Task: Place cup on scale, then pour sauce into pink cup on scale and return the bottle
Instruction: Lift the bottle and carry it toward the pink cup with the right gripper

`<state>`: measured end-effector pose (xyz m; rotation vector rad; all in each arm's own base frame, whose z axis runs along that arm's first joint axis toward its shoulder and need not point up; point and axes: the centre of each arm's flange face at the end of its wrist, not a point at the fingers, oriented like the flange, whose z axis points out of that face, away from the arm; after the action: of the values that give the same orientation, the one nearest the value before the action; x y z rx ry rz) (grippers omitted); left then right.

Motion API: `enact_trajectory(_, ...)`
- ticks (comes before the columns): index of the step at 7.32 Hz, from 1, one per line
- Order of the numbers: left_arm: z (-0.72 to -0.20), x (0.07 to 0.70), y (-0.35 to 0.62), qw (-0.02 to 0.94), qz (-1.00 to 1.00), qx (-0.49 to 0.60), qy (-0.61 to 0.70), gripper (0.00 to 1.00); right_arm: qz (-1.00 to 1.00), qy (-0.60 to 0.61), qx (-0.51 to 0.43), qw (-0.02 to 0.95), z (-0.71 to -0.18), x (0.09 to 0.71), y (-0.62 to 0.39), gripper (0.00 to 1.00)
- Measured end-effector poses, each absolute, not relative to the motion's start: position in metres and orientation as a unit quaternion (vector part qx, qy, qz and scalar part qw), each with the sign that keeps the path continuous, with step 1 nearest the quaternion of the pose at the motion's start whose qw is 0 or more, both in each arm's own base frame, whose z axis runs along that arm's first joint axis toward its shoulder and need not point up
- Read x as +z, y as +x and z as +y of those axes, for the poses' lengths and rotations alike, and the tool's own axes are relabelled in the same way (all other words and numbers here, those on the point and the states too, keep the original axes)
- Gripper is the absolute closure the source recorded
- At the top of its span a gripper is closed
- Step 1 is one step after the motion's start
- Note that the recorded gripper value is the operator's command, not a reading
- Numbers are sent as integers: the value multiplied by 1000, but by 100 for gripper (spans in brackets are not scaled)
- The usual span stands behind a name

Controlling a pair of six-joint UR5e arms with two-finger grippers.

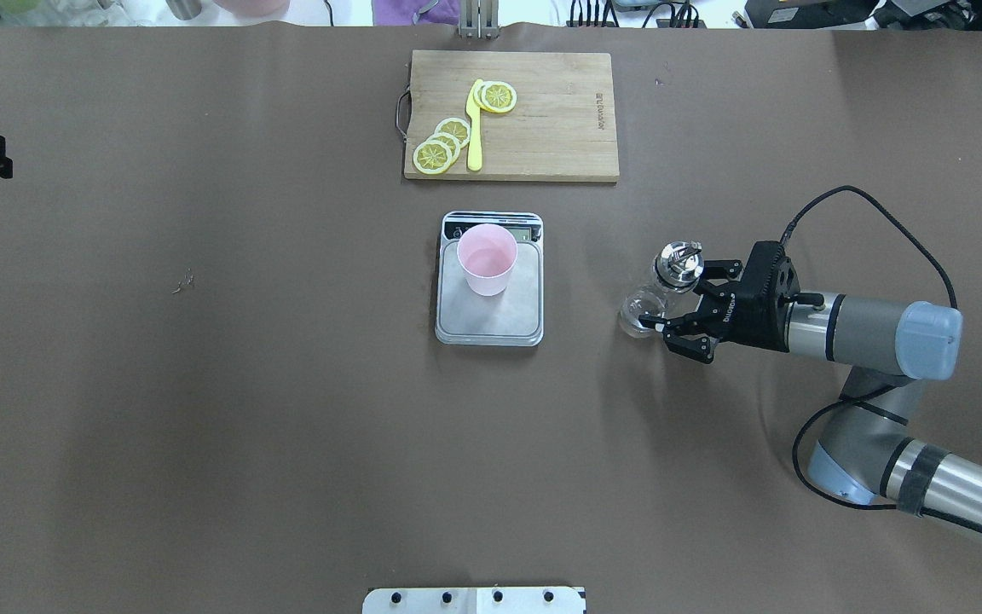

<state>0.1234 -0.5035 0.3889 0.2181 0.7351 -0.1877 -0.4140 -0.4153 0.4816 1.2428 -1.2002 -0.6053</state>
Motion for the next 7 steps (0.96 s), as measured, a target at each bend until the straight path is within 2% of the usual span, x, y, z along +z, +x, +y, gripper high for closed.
enact_trajectory(4,-499,385,121,922,360,-92,109,2,-515,528,-267,620,-427,482,-404,100)
enact_trajectory(7,-498,387,120,923,358,-93,107,2,-496,490,-292,654,-479,449,-385,100)
